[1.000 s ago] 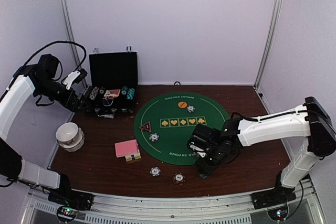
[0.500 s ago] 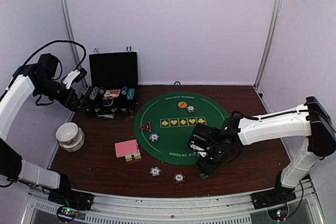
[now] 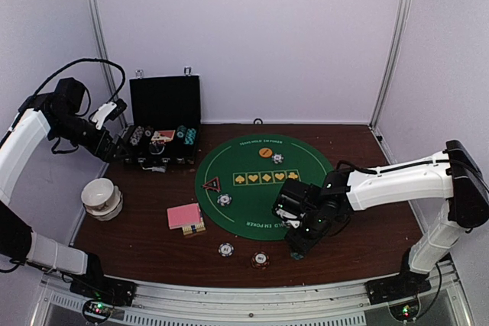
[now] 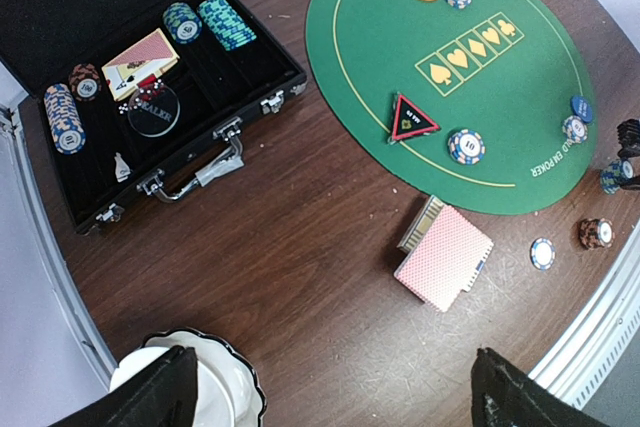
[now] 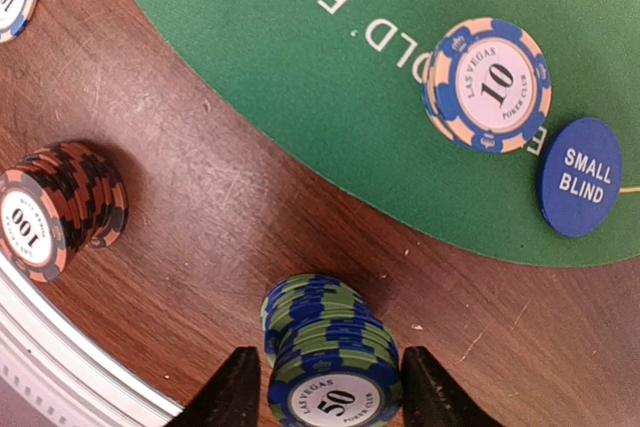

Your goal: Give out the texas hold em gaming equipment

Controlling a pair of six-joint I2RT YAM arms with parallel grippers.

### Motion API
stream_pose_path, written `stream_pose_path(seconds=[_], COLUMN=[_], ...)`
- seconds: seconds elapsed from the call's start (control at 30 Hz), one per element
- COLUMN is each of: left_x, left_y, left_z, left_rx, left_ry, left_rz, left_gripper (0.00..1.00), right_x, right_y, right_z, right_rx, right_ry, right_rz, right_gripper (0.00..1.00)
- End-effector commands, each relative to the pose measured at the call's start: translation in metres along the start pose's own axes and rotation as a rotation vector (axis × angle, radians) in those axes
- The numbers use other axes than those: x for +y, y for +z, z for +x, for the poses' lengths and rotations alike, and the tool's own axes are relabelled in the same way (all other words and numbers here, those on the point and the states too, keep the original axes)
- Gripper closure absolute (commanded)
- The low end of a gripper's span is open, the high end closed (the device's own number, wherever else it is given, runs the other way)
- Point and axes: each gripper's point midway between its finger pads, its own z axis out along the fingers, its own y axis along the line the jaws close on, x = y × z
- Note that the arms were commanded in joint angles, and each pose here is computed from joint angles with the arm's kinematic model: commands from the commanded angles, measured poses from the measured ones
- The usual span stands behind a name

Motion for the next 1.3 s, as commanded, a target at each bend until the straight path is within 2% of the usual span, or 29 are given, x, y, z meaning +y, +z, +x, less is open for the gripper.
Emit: stream_pose_path(seconds=[0.0, 0.1, 0.27, 0.37, 0.87, 1.1, 1.27], left_x=[-0.003, -0.003, -0.003, -0.003, -0.004, -0.004, -0.004], left_y=[-0.008, -0.008, -0.009, -0.009, -0.01, -0.012, -0.011], left_z=[-0.006, -0.007, -0.008, -0.008, -0.01, -0.012, -0.011], left_rx=[-0.026, -0.028, -0.031, -0.031, -0.038, -0.042, -0.036], left_ry=[0.026, 0.027, 0.028, 0.027, 0.027, 0.029, 0.024], left_rz=[-0.002, -0.003, -0.004, -0.005, 0.003, -0.002, -0.003], left_gripper=[0.02, 0.02, 0.02, 0.02, 0.02, 0.03, 0.02], right_x=[-0.001, -0.001, -0.001, -0.001, -0.009, -0.026, -0.074], right_y=[-0.011, -0.009, -0.003, -0.001, -0.04, -0.077, -0.097], right_z=[-0.003, -0.002, 0.001, 0.001, -0.018, -0.066, -0.122], right_rx=[-0.028, -0.021, 0.001, 0.007, -0.068, -0.19, -0.295], right_ry=[-0.004, -0.008, -0.01, -0.015, -0.023, 0.022, 0.171], right_rz=[0.006, 0.012, 0.013, 0.016, 0.062, 0.098, 0.151], right_gripper=[0.52, 0.53, 0.45, 0.44, 0.76, 0.77, 0.78])
